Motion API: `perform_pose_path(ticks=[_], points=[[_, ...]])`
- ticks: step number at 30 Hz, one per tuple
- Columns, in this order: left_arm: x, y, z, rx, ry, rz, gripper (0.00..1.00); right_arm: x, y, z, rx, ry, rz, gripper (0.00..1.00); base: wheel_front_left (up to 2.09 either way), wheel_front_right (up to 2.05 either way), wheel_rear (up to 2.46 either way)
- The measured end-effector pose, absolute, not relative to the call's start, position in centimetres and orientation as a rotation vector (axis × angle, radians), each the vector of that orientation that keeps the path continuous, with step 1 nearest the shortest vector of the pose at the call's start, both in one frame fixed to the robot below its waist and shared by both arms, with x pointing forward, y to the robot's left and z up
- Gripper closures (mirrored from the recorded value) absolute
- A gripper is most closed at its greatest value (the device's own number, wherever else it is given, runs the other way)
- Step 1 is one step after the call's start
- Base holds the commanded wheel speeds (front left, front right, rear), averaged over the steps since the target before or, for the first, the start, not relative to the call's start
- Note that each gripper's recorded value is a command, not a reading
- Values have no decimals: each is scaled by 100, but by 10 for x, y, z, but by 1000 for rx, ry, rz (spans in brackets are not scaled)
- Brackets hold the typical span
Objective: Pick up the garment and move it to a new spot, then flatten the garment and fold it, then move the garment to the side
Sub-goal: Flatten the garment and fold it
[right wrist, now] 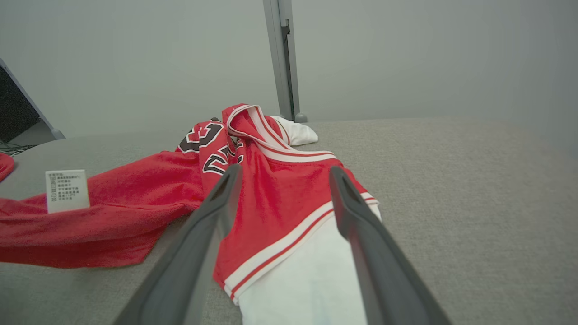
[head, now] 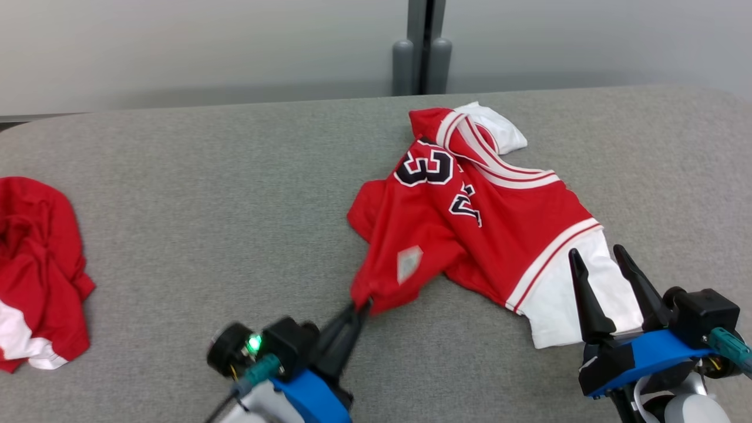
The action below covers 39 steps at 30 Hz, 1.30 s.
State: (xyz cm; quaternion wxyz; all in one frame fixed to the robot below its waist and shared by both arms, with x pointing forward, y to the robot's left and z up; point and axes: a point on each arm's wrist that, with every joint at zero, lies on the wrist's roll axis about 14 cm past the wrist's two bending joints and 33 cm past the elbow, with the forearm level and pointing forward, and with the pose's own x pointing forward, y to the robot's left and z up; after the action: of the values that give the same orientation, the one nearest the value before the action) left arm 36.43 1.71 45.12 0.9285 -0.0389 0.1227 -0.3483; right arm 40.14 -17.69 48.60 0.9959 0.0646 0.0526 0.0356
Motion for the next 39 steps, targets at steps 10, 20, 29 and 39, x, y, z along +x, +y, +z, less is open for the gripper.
perform_pose_path(ticks=[10,20,29,39], points=[[283,-14,425,-125,491,-853,16,402,-168,493,135,94,100,0,0,0,0],[296,0,434,-212,552,-788,0,399,-172,495,142,91,87,0,0,0,0],[338,11,433,-204,567,-692,0,391,-185,496,148,86,47,0,0,0,0],[349,-9,387,-137,756,-719,0,384,-205,492,151,91,-12,0,0,0,0]])
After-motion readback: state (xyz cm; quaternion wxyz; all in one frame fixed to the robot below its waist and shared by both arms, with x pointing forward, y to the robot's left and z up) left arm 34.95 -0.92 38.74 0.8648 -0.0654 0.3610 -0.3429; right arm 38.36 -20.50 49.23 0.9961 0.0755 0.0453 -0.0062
